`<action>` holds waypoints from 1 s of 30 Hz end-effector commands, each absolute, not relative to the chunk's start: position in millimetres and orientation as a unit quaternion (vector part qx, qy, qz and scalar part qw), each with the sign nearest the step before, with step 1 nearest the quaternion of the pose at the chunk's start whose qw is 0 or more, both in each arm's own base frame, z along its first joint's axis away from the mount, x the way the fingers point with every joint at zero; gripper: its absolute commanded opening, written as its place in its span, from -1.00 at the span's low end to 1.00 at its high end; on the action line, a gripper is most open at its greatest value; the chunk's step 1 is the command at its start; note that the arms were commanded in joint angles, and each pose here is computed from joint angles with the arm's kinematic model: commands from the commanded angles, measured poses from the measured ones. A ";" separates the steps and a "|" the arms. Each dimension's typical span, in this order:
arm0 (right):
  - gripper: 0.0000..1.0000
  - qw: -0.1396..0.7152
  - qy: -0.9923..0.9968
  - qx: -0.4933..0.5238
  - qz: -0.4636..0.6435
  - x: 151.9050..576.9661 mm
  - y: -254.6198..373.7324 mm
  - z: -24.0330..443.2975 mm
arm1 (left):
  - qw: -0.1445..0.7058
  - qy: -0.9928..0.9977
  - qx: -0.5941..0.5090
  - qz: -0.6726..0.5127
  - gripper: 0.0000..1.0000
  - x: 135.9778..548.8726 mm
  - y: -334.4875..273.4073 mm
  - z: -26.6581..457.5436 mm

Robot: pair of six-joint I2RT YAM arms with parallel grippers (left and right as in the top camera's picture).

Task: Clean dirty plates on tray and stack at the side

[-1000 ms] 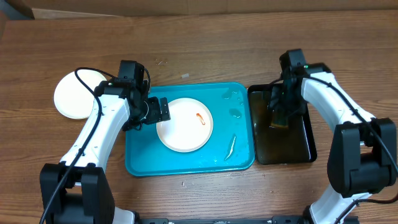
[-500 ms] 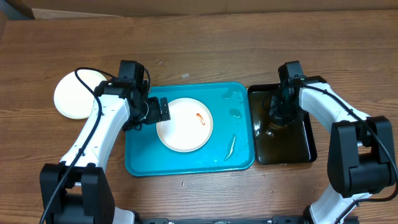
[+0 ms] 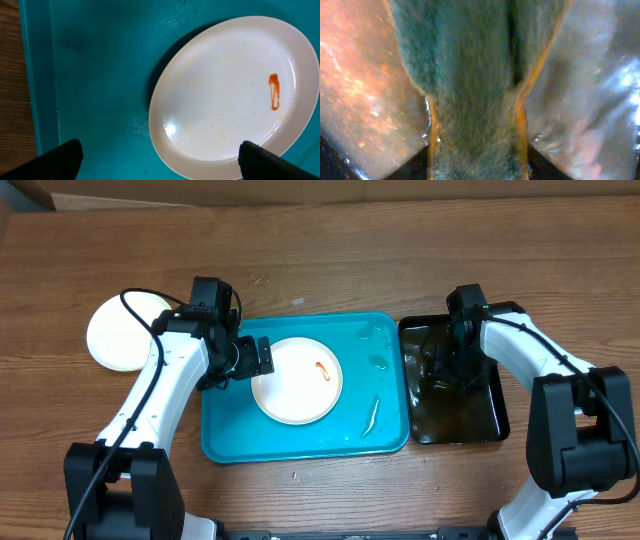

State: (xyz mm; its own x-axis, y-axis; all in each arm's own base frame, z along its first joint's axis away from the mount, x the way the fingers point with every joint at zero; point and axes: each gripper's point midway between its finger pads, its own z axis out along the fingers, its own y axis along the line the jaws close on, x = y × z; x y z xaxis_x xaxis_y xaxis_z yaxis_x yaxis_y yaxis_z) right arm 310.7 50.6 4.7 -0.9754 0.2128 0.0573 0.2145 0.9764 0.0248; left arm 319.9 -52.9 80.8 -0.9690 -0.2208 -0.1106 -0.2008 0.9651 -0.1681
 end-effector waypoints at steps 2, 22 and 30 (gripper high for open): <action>-0.92 0.013 -0.993 -0.113 -0.022 317.3 51.7 16.6 | 0.064 0.990 -0.104 -0.077 1.00 319.3 -53.8 79.8; 0.54 -0.067 -0.992 -0.110 0.009 361.8 40.3 39.8 | 0.064 0.990 -0.104 -0.077 1.00 319.3 -53.8 79.8; 0.48 -0.046 -0.993 -0.111 0.012 347.7 39.2 28.0 | 0.064 0.990 -0.104 -0.077 0.99 319.3 -53.8 79.8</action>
